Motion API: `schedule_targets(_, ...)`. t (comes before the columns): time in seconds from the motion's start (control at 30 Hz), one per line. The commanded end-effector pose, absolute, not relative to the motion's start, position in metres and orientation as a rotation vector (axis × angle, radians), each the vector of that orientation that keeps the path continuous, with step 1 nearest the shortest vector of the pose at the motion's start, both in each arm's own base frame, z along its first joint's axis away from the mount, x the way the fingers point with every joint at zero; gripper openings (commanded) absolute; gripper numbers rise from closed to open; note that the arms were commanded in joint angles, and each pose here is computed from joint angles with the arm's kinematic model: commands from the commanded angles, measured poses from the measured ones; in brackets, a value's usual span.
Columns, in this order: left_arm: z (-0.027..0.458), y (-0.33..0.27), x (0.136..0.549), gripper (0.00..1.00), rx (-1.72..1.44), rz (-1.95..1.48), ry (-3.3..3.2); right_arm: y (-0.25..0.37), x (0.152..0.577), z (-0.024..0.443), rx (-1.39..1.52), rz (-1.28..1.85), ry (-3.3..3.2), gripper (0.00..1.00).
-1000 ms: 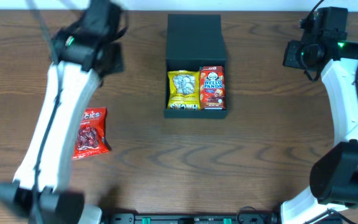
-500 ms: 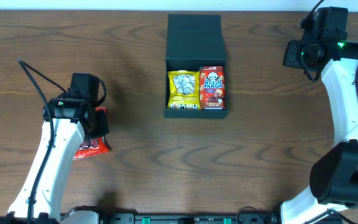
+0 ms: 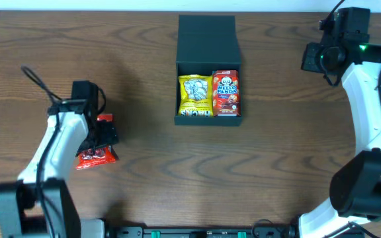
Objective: Pack container
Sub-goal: 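Move left gripper to the red Hacks bag and grasp it, then carry the Hacks bag over the black box with the left gripper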
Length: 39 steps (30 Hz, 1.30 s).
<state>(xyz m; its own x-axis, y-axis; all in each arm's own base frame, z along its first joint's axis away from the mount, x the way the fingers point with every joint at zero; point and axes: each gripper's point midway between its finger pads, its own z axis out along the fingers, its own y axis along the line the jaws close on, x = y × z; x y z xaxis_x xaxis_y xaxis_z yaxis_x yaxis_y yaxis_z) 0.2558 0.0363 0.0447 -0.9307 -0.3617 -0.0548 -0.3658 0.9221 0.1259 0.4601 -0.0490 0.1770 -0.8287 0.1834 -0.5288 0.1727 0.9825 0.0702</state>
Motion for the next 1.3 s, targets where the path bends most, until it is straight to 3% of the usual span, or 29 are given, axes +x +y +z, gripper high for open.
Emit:
schedule_targets(0.0,0.026,0.036,0.247,0.93,-0.573,0.226,3.130,-0.052,0.461,0.181,0.223,0.011,2.560,0.01)
schedule_targets(0.17,0.003,0.036,0.241,0.95,-0.544,0.244,3.223,-0.052,0.461,0.181,0.201,0.004,2.562,0.02)
schedule_targets(0.43,-0.004,0.031,0.239,0.56,-0.552,0.207,3.253,-0.052,0.461,0.181,0.201,0.004,2.561,0.02)
schedule_targets(0.6,0.002,0.020,0.246,0.51,-0.562,0.100,3.254,-0.052,0.462,0.181,0.200,0.004,2.559,0.02)
schedule_targets(0.73,0.024,0.011,0.270,0.43,-0.554,0.017,3.216,-0.052,0.463,0.182,0.201,0.004,2.555,0.01)
schedule_targets(0.97,0.093,-0.014,0.344,0.40,-0.422,-0.033,3.019,-0.052,0.466,0.184,0.200,0.003,2.540,0.01)
schedule_targets(1.1,0.143,-0.059,0.391,0.40,-0.272,-0.111,2.838,-0.054,0.466,0.184,0.203,0.002,2.536,0.02)
schedule_targets(1.27,0.174,-0.121,0.417,0.36,-0.156,-0.259,2.710,-0.058,0.465,0.184,0.213,-0.002,2.537,0.02)
